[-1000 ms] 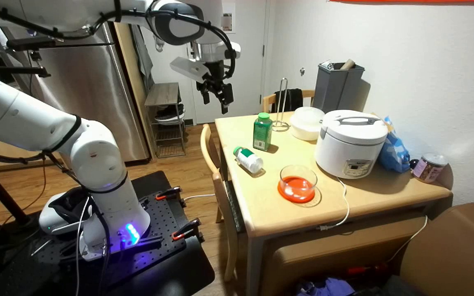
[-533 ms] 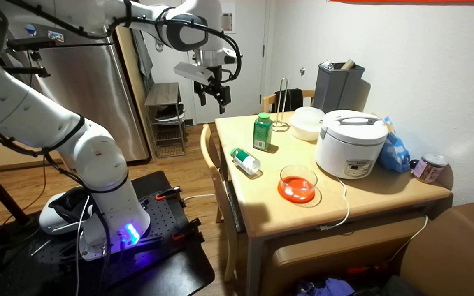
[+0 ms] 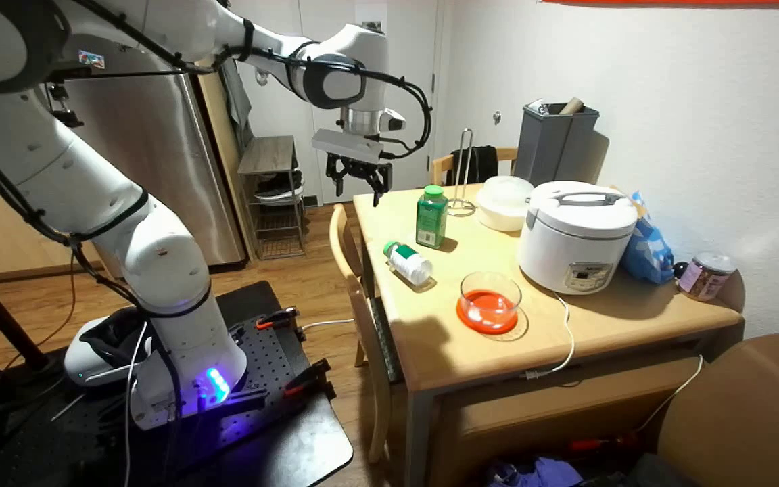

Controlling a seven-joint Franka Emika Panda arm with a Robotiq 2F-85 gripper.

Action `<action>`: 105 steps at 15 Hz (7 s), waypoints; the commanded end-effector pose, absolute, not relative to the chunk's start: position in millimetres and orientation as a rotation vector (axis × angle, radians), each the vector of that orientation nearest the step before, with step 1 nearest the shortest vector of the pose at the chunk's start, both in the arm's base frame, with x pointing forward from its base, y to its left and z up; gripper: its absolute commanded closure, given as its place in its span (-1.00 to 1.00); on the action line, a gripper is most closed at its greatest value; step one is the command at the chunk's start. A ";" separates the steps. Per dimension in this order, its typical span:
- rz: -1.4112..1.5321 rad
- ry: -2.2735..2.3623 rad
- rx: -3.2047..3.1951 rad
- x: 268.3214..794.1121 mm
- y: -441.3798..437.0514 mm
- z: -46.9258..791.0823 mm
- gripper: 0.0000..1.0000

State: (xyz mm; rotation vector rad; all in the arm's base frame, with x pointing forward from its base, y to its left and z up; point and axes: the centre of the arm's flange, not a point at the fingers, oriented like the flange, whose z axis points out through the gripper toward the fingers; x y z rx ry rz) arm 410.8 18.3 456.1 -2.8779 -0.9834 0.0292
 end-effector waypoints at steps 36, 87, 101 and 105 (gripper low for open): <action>-0.343 -0.989 -2.864 506.9 17.3 400.8 -1.00; -0.017 1.748 -2.574 539.1 51.7 282.5 -1.00; -0.119 2.135 -2.351 558.6 52.9 202.1 -1.00; -0.121 2.096 -2.394 561.9 64.4 186.8 -0.31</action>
